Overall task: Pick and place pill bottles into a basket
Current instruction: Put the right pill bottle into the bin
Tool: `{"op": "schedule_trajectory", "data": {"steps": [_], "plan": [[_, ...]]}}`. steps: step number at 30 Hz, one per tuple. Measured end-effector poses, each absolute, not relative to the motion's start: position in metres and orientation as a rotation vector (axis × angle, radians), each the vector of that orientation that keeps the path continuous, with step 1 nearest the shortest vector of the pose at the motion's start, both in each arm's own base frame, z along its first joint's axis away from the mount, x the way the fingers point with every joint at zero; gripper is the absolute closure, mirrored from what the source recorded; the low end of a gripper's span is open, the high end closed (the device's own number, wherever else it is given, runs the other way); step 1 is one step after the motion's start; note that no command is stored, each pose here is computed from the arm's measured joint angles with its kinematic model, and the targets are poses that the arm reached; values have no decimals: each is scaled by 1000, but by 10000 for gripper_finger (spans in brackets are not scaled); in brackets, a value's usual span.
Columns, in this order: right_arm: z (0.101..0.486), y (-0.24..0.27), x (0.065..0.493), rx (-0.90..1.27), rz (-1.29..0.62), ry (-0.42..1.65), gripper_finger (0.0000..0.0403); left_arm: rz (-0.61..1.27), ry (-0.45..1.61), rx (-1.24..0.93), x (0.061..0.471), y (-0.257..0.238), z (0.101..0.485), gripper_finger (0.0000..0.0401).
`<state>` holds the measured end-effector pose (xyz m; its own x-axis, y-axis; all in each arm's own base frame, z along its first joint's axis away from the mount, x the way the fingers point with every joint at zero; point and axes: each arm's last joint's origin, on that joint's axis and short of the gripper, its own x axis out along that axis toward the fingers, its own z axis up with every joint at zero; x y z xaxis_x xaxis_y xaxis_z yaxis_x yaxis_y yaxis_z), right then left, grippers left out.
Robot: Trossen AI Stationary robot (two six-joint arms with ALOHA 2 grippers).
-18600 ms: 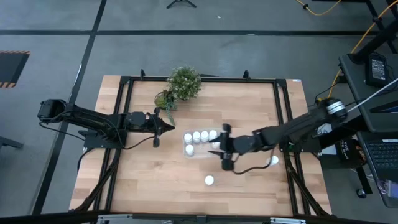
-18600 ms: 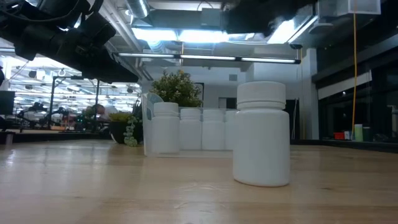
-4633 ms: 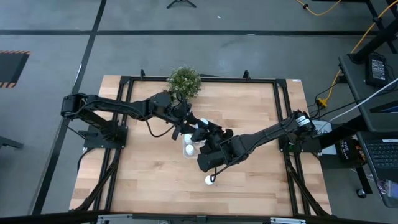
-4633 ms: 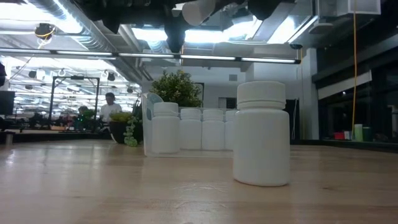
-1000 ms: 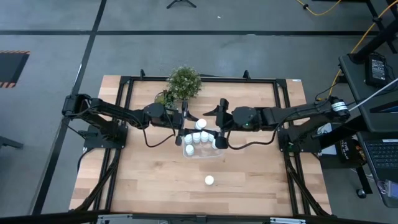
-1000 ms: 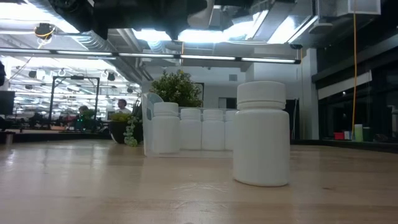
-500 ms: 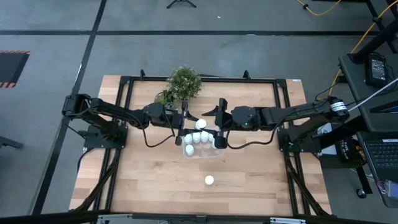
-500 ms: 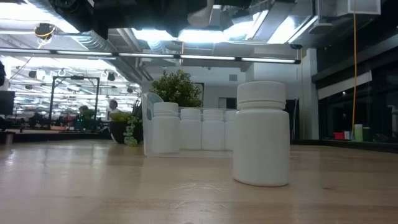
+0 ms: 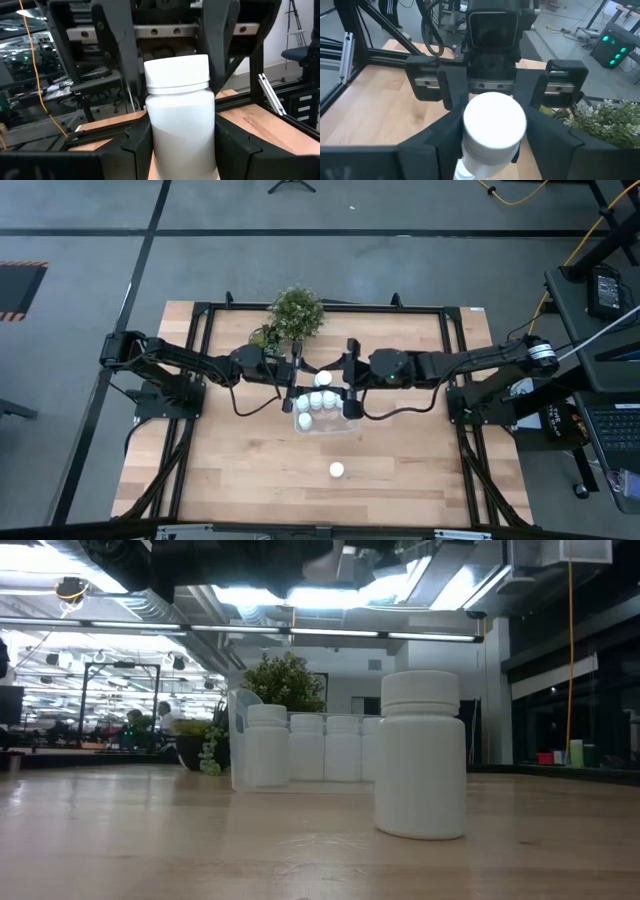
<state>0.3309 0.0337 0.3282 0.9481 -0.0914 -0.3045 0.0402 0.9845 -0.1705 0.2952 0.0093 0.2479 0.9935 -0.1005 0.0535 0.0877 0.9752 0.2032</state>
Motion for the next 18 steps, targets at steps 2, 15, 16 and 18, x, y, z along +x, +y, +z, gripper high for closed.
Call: {"op": "schedule_trajectory", "data": {"steps": [2,15,16,18], "plan": [[329,33,330,-164,-67,318,205,-93,-56,201,295,10,247,245],[325,34,328,-177,-41,364,253,-104,-18,195,296,7,243,180],[324,34,328,-187,-38,368,253,-106,-12,192,296,7,243,177],[325,34,327,-191,-37,373,253,-105,0,187,295,6,243,176]]}}
